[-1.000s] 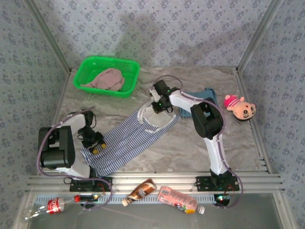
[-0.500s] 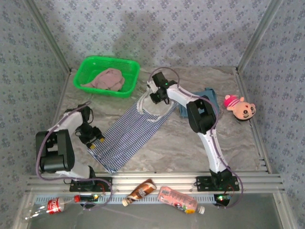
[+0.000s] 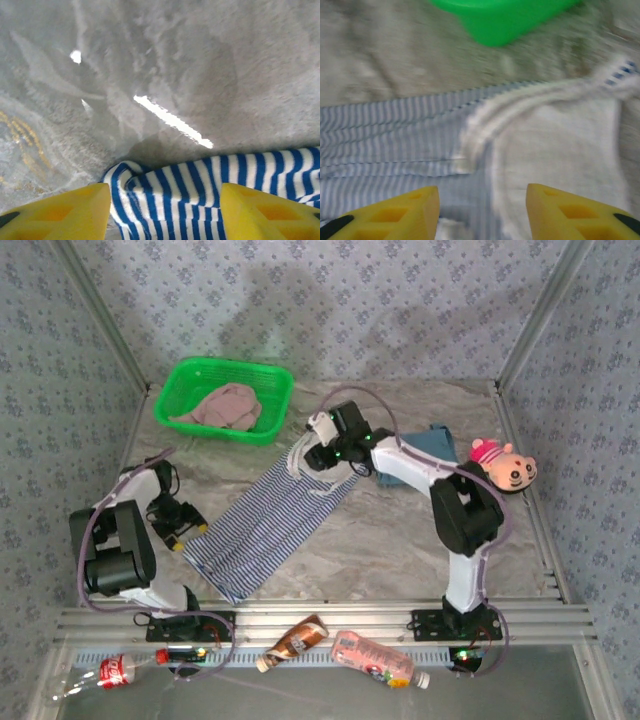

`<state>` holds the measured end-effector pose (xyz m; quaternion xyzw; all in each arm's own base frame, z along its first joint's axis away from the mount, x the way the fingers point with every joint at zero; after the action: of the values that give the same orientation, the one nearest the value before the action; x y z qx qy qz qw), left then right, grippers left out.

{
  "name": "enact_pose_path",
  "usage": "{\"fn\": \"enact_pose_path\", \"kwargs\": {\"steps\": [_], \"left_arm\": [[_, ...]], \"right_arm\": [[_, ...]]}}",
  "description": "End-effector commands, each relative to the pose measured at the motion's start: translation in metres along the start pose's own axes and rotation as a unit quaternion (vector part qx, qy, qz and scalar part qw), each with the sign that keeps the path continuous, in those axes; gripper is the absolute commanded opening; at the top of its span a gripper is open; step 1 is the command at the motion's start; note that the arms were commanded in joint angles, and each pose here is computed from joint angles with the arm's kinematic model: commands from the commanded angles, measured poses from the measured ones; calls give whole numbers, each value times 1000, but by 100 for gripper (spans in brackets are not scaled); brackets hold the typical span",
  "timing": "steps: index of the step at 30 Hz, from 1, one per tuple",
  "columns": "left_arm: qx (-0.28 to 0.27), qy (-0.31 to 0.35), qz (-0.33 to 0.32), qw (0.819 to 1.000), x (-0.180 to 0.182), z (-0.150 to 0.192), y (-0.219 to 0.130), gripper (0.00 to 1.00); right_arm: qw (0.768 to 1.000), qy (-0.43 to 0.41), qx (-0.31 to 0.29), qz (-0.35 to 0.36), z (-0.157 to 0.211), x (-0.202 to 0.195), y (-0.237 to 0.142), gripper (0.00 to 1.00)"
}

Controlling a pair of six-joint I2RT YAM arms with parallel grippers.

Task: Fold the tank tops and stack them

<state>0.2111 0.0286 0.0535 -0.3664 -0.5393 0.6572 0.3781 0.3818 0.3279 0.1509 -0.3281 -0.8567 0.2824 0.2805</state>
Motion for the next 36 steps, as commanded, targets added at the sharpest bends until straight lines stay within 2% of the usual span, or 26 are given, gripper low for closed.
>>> {"fn": "enact_pose_path", "kwargs": {"steps": [1, 7, 12, 14, 17, 23, 30, 36], "left_arm": [[8, -28, 7, 1000, 9, 13, -3, 62], [12, -59, 24, 998, 11, 25, 4, 62], [19, -51, 44, 998, 3, 14, 13, 60], [29, -48, 53, 997, 1, 15, 22, 58], [33, -40, 60, 997, 0, 16, 32, 53], [31, -14, 62, 998, -1, 10, 31, 42], [31, -14, 67, 997, -3, 10, 31, 38], [29, -15, 73, 997, -5, 7, 28, 33]], "right_arm": [[997, 5, -12, -71, 19, 57, 0, 55], [993, -7, 19, -116, 75, 136, 7, 61], [989, -56, 47, -127, 115, 199, 24, 62], [988, -59, 64, -125, 137, 217, 34, 62], [987, -90, 63, -116, 148, 249, 42, 62], [984, -117, 80, -110, 181, 290, 59, 63], [983, -135, 95, -75, 199, 295, 71, 62], [976, -168, 136, -7, 227, 274, 80, 56]]}}
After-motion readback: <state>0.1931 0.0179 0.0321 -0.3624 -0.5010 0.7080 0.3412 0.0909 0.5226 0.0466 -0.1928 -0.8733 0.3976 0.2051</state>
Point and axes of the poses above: each hand's point on the last joint's axis, 136 mm out from that joint toward the fingers, its own y axis out along the fingers, its own x axis along the line the jaws close on, z = x × y, the point moved 2 cm from there along -y, back along the fingers, and after that the axes turned 14 degrees about y, right-handed, at the moved point
